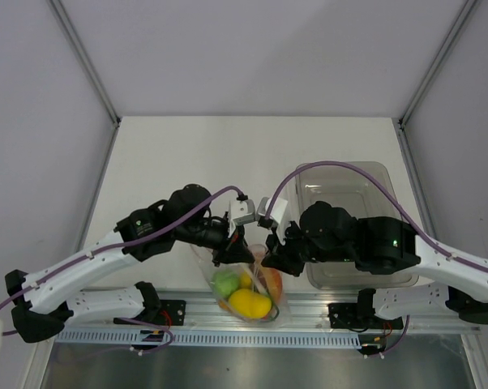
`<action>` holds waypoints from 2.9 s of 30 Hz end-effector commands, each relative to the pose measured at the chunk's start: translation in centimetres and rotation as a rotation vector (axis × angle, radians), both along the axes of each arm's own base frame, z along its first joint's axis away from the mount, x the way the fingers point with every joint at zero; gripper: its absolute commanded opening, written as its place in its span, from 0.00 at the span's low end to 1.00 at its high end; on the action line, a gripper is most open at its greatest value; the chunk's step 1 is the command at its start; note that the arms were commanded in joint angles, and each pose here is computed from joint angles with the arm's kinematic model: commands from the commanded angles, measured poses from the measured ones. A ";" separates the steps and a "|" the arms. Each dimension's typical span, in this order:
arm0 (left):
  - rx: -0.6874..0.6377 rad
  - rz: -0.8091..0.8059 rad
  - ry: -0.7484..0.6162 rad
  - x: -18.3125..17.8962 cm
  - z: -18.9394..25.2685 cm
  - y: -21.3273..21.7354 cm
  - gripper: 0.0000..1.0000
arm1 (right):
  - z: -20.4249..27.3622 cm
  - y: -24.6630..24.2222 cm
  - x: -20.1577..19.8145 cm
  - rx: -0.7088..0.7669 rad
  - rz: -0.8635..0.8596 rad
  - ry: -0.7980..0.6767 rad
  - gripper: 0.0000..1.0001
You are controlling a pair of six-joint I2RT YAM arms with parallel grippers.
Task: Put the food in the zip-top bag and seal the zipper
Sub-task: Zip the zipper food storage bag at the center of the board.
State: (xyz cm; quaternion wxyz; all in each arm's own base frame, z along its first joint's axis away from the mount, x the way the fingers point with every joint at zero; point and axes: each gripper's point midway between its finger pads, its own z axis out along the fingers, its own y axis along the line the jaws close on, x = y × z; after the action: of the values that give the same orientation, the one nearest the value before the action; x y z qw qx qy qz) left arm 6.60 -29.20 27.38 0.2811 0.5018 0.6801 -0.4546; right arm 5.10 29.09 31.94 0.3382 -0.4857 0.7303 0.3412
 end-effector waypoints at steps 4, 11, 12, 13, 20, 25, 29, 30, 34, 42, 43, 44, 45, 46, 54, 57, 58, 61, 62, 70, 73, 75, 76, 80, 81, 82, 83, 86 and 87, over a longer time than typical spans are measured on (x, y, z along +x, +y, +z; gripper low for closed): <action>0.010 0.099 0.010 0.7 -0.4 0.7 0.00 | 3.3 1.6 2.2 0.180 -0.100 -0.068 0.28; -0.035 0.232 0.053 1.5 1.1 1.2 0.00 | 3.1 -0.5 4.1 0.247 -0.235 -0.105 0.73; -0.037 0.253 0.080 1.5 1.2 1.2 0.01 | 3.0 -0.7 4.1 0.256 -0.238 -0.103 0.73; -0.044 0.259 0.090 1.5 1.4 1.2 0.01 | 2.7 -1.2 3.9 0.265 -0.238 -0.102 0.73; -0.078 0.261 0.176 0.6 2.5 0.9 0.00 | 3.0 -1.3 2.3 0.396 -0.148 -0.095 0.68; -0.083 0.256 0.200 0.2 2.6 1.0 0.01 | 2.1 -0.2 1.3 0.436 -0.063 -0.105 0.63; -0.084 0.245 0.213 -0.2 2.6 1.1 0.01 | 1.2 0.4 1.1 0.452 -0.033 -0.127 0.61; -0.085 0.241 0.212 -0.2 2.7 1.1 0.01 | 0.7 0.5 1.2 0.449 -0.031 -0.133 0.60; -0.088 0.228 0.220 -0.5 2.8 1.1 0.01 | -0.1 0.6 2.3 0.452 -0.068 -0.184 0.57; -0.091 0.214 0.226 -0.9 2.8 1.3 0.01 | -0.3 0.4 3.5 0.523 -0.069 -0.203 0.52; -0.091 0.214 0.226 -0.9 2.7 1.4 0.01 | -0.4 0.4 3.8 0.523 -0.064 -0.198 0.51; -0.094 0.217 0.225 -0.9 2.8 1.4 0.01 | -0.5 0.4 3.8 0.522 -0.056 -0.190 0.51; -0.091 0.218 0.227 -1.0 2.7 1.5 0.01 | -0.3 0.6 3.5 0.535 -0.030 -0.183 0.51; -0.091 0.217 0.226 -1.0 2.7 1.5 0.01 | -0.5 0.6 3.7 0.536 -0.031 -0.180 0.51; -0.092 0.207 0.233 -1.3 2.4 1.6 0.00 | -0.2 1.7 3.0 0.587 0.052 -0.148 0.48; -0.088 0.205 0.232 -1.3 2.2 1.7 0.00 | 0.3 1.7 2.6 0.616 0.081 -0.148 0.37; -0.085 0.206 0.233 -1.3 2.1 1.7 0.01 | 0.5 1.8 2.5 0.622 0.089 -0.146 0.28; -0.075 0.213 0.230 -1.3 1.8 1.9 0.01 | 0.5 1.8 2.6 0.621 0.090 -0.134 0.00; -0.076 0.216 0.226 -1.2 1.8 2.0 0.01 | 0.5 1.7 2.6 0.618 0.089 -0.130 0.00; -0.016 0.283 0.179 -0.5 0.9 3.5 0.01 | 1.1 0.3 3.5 0.509 0.042 -0.110 0.00; -0.010 0.285 0.169 -0.6 0.8 3.9 0.01 | 1.2 -0.5 3.8 0.448 0.046 -0.133 0.00; -0.007 0.284 0.168 -0.7 0.9 4.1 0.00 | 1.1 -0.8 3.7 0.424 0.071 -0.137 0.00; -0.009 0.282 0.168 -0.7 1.0 4.1 0.01 | 1.7 -1.1 4.1 0.429 0.065 -0.144 0.00; -0.018 0.270 0.161 -1.0 1.4 4.3 0.01 | 1.4 -1.2 3.5 0.400 0.140 -0.093 0.00; -0.023 0.268 0.156 -1.0 1.7 4.4 0.01 | 1.3 -1.2 3.4 0.392 0.152 -0.085 0.00; -0.025 0.268 0.154 -1.0 1.8 4.4 0.01 | 1.1 -1.2 3.4 0.381 0.158 -0.071 0.00; -0.030 0.270 0.150 -1.0 2.0 4.5 0.01 | 1.0 -1.2 3.3 0.379 0.174 -0.057 0.00; -0.048 0.269 0.135 -0.8 2.8 4.3 0.15 | 0.9 -0.9 2.9 0.383 0.203 -0.034 0.00; -0.057 0.261 0.133 -0.9 3.1 4.2 0.15 | 0.8 -0.9 2.8 0.384 0.210 -0.027 0.00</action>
State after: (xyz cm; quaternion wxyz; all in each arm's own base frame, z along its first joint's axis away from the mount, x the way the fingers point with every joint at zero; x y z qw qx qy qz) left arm 5.90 -25.10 27.81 0.2778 0.3590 0.7685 -0.4510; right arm 9.12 28.37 31.43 0.4073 -0.4703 0.6183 0.4803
